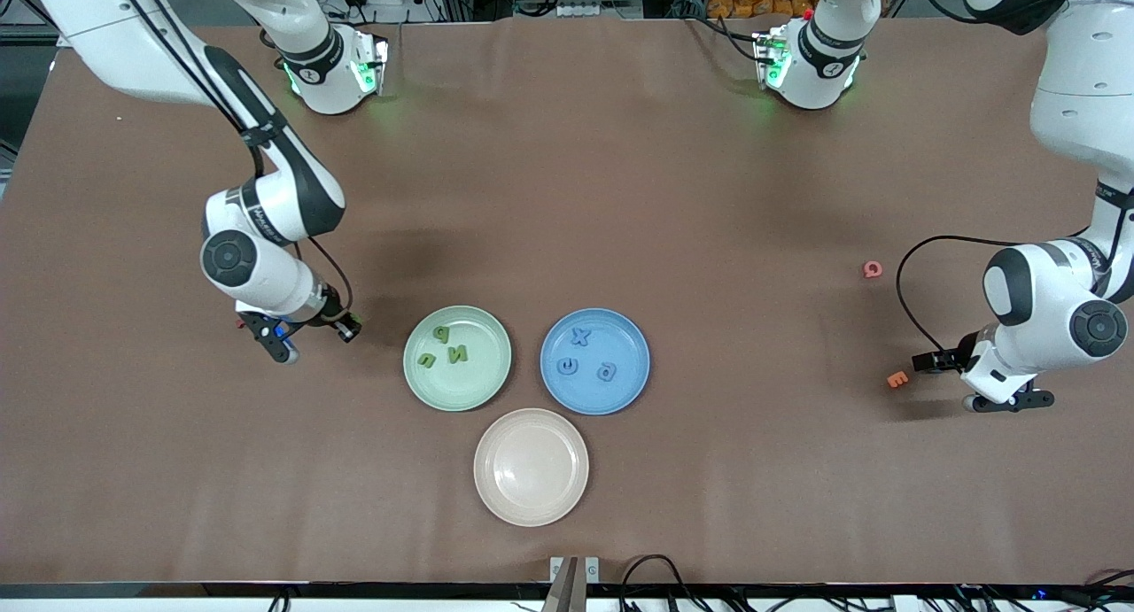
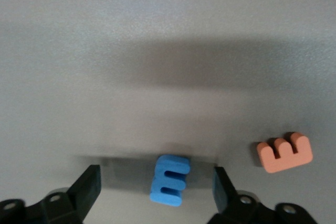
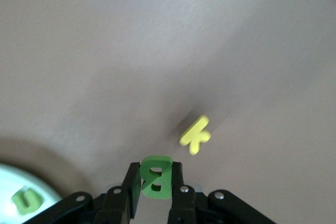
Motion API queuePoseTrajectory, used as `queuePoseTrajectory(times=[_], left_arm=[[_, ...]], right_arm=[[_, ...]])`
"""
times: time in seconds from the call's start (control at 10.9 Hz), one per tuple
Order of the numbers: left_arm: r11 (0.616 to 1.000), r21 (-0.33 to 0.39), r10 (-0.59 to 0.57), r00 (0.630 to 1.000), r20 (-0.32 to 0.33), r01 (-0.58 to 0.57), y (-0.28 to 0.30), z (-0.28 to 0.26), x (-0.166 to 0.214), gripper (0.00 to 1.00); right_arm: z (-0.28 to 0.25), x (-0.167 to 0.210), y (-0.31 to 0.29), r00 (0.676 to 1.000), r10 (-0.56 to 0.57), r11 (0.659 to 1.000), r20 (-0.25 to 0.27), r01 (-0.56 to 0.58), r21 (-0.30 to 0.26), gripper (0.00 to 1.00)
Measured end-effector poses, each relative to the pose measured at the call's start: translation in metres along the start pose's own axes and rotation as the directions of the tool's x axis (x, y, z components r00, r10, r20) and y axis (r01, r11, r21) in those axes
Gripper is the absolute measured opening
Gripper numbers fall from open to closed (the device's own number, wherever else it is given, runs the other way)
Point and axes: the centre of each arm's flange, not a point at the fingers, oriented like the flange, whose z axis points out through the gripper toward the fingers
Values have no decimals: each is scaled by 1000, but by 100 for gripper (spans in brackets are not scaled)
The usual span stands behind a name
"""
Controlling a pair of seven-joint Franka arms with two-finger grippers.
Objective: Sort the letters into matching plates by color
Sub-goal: 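Grasp the green B with the right gripper while the left gripper grasps the E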
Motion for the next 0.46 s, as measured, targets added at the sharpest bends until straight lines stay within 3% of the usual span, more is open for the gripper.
queuePoseTrajectory(times=[0.18,0.46], left_arm=[[1000,2,-8,1000,0,8,-9,-3,-4,86],[1000,4,-20,1000,0,20,-17,-6,-7,47]], right_arm=[[0,-28,-22,1000,9,1000,2,-9,8,27],[1,-59,-48,1000,-12,1000,13,11,25,27]])
